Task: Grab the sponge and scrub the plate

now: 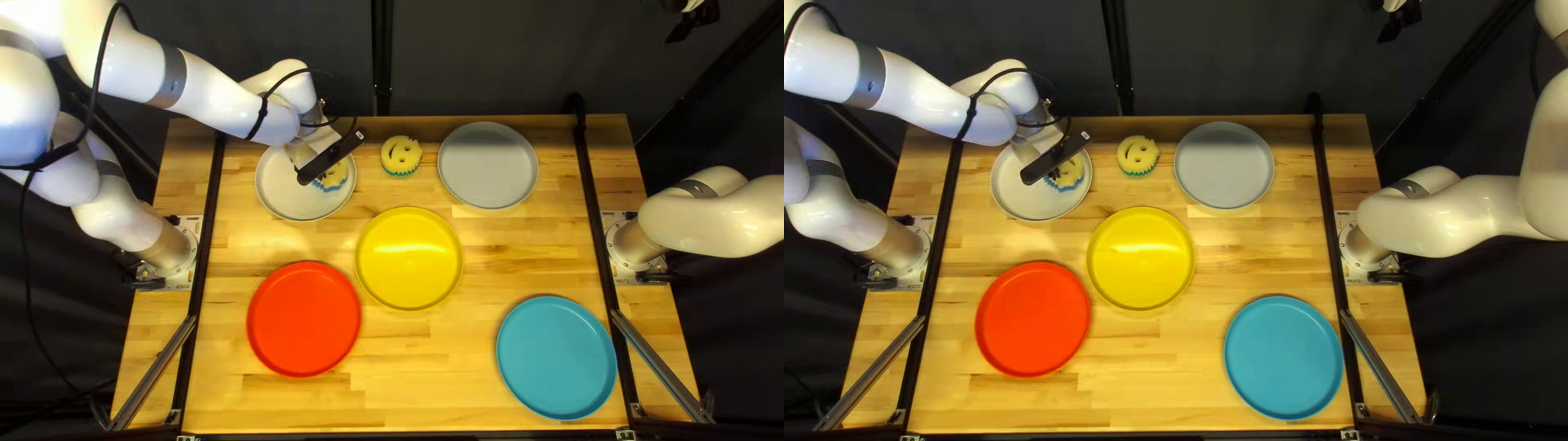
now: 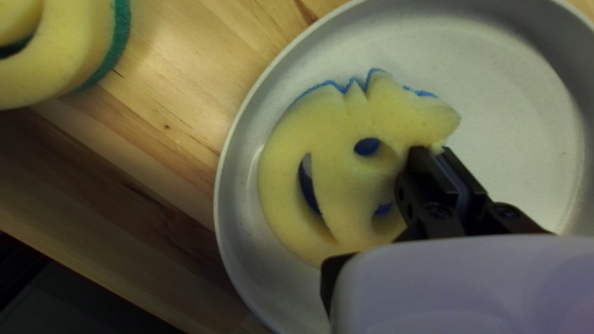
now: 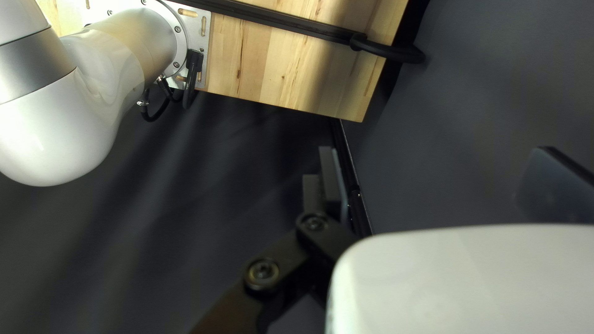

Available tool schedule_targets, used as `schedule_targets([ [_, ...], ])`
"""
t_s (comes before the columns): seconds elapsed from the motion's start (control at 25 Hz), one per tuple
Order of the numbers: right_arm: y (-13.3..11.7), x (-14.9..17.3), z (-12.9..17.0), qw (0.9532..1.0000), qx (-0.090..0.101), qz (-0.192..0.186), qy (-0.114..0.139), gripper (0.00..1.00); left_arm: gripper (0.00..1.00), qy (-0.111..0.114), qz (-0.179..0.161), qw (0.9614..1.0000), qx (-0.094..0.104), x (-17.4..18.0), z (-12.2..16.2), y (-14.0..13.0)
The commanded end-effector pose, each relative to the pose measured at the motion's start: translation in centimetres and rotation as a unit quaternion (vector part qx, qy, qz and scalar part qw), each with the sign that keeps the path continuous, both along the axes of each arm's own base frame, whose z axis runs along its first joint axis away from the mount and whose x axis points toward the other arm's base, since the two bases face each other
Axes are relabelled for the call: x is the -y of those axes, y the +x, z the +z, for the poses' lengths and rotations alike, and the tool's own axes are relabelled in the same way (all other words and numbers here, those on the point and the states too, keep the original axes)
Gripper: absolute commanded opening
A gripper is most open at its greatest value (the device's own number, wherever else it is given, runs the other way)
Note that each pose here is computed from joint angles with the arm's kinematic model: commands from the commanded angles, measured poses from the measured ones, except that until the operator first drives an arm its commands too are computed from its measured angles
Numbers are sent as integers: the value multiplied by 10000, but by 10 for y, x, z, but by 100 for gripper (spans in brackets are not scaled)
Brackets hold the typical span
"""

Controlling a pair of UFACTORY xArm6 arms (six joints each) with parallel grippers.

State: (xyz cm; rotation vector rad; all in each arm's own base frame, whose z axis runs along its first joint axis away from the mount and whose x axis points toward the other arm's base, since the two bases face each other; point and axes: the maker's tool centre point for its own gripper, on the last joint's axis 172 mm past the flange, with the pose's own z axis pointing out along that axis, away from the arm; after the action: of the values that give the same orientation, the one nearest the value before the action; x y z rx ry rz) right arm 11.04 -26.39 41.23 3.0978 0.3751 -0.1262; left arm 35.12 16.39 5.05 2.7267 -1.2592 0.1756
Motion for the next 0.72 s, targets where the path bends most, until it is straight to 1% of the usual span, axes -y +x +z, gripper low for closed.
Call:
schedule_targets([
  [0.04, 0, 0, 0, 10000, 0, 0, 0, 100, 0, -12, -64, 10000, -39, 13, -6, -6],
  [0.28, 0, 0, 0, 10000, 0, 0, 0, 100, 0, -46, -99, 9999, -116, 37, -12, -31],
  [0.56, 0, 0, 0, 10000, 0, 0, 0, 100, 0, -69, -37, 9998, -167, 63, -11, -65],
  [0.72, 0, 0, 0, 10000, 0, 0, 0, 100, 0, -63, 32, 9998, -168, 66, -6, -74],
])
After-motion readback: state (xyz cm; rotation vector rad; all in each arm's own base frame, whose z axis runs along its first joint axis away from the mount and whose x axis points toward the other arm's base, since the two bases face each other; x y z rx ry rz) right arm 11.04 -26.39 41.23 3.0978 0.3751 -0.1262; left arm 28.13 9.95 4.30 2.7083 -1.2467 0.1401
